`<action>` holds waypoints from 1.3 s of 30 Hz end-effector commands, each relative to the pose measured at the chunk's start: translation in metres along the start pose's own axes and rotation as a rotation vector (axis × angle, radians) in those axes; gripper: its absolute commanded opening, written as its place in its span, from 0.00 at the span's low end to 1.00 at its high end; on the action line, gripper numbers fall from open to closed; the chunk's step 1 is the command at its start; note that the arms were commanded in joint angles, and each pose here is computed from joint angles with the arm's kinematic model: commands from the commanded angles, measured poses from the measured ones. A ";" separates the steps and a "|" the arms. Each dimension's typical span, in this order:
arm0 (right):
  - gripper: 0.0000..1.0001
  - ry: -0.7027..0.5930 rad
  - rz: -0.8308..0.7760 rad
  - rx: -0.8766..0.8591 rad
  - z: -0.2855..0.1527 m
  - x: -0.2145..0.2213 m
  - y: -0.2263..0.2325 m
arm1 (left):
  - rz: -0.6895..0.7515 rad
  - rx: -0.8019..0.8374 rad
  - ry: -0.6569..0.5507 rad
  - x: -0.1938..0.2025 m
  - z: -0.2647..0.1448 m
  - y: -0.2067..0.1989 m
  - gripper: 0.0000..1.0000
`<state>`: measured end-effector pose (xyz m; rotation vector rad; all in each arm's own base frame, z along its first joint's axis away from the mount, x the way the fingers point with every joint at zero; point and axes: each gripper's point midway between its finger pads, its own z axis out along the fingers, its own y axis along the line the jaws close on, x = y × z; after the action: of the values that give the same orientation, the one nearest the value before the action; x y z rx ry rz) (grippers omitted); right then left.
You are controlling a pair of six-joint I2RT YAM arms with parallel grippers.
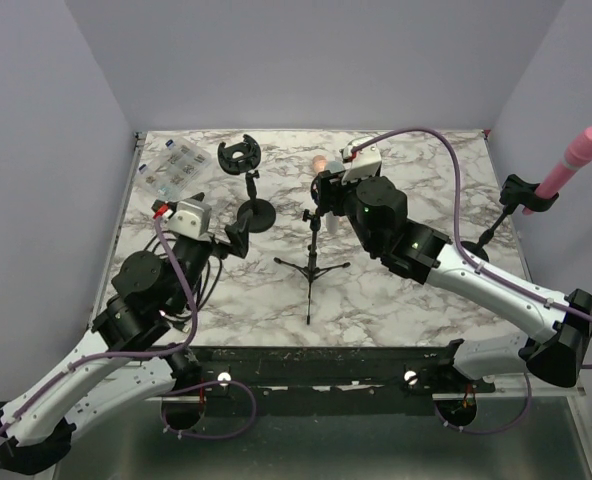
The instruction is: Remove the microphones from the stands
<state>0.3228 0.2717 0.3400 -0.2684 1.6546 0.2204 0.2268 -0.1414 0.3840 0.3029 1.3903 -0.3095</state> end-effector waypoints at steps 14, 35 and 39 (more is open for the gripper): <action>0.50 -0.086 0.043 0.014 -0.001 -0.036 -0.003 | 0.011 -0.096 -0.074 -0.014 -0.012 0.025 0.98; 0.43 -0.470 0.135 -0.037 -0.052 -0.196 -0.025 | -0.015 -0.099 -0.072 -0.016 -0.016 0.026 0.97; 0.38 -0.584 0.191 -0.028 -0.069 -0.226 -0.036 | -0.015 -0.101 -0.065 -0.015 -0.015 0.026 0.98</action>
<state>0.3093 0.2498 0.5046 -0.1520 1.3006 0.3341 0.2226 -0.1148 0.3897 0.2182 1.3430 -0.2519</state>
